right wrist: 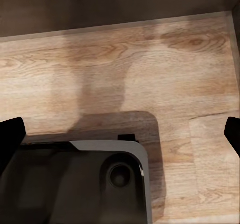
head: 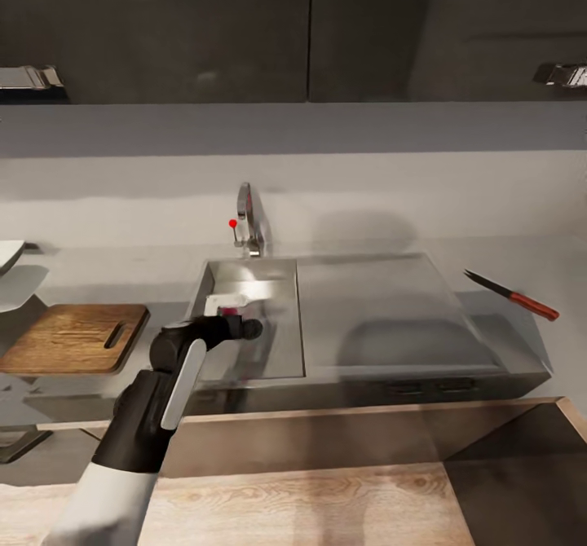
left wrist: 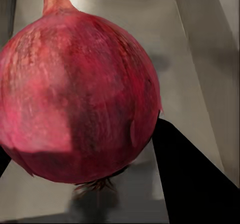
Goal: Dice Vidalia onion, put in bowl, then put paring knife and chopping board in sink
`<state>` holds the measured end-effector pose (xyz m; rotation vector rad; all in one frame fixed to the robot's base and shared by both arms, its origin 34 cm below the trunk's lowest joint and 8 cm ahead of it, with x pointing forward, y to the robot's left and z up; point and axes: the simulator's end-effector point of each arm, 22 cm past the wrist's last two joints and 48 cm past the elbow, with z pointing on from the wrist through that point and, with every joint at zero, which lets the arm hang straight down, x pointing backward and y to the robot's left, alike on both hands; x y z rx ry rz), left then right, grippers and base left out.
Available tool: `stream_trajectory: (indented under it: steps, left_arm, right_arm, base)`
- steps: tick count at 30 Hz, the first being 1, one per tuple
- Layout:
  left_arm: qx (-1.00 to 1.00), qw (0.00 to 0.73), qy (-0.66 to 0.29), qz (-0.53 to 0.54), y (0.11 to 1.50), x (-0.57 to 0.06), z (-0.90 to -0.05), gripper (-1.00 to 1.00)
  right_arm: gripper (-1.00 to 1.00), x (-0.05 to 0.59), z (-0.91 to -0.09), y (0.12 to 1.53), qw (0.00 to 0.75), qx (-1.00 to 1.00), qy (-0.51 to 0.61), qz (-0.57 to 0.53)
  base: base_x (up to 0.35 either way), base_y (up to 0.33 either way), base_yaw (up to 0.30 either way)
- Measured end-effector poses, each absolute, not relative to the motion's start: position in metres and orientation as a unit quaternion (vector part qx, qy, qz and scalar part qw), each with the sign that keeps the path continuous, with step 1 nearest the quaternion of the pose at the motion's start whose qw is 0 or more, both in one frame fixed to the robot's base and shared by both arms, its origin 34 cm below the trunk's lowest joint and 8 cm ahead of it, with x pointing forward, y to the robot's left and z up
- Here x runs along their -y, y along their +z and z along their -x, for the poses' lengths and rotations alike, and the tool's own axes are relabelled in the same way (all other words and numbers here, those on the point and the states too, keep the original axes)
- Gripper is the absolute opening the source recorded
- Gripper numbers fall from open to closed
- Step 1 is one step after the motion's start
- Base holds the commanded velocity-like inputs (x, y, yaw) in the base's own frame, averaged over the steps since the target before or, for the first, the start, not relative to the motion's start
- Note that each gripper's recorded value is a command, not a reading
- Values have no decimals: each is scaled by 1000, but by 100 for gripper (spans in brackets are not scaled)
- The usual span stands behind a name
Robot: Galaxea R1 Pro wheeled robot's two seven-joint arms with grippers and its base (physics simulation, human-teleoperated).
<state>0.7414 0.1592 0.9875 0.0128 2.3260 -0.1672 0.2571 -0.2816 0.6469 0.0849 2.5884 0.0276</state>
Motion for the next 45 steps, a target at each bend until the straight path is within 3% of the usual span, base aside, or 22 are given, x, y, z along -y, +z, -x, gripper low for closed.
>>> stream_trajectory:
  steps: [6,24,45]
  left_arm:
    - [-912,407,-42,-10,996,-187,-734,-100]
    - [-903,419,-48,-77,1012,-140,-723,-100]
    - [-898,430,-47,-78,1027,-140,-722,-100]
  right_arm:
    - [100,281,-261,648,277,-960,10,-32]
    - [100,281,-270,653,290,-956,11,-31]
    - [100,281,-279,657,302,-953,11,-31]
  base:
    - [0,0,0]
    - [-1,10,0]
    - [-36,269,0]
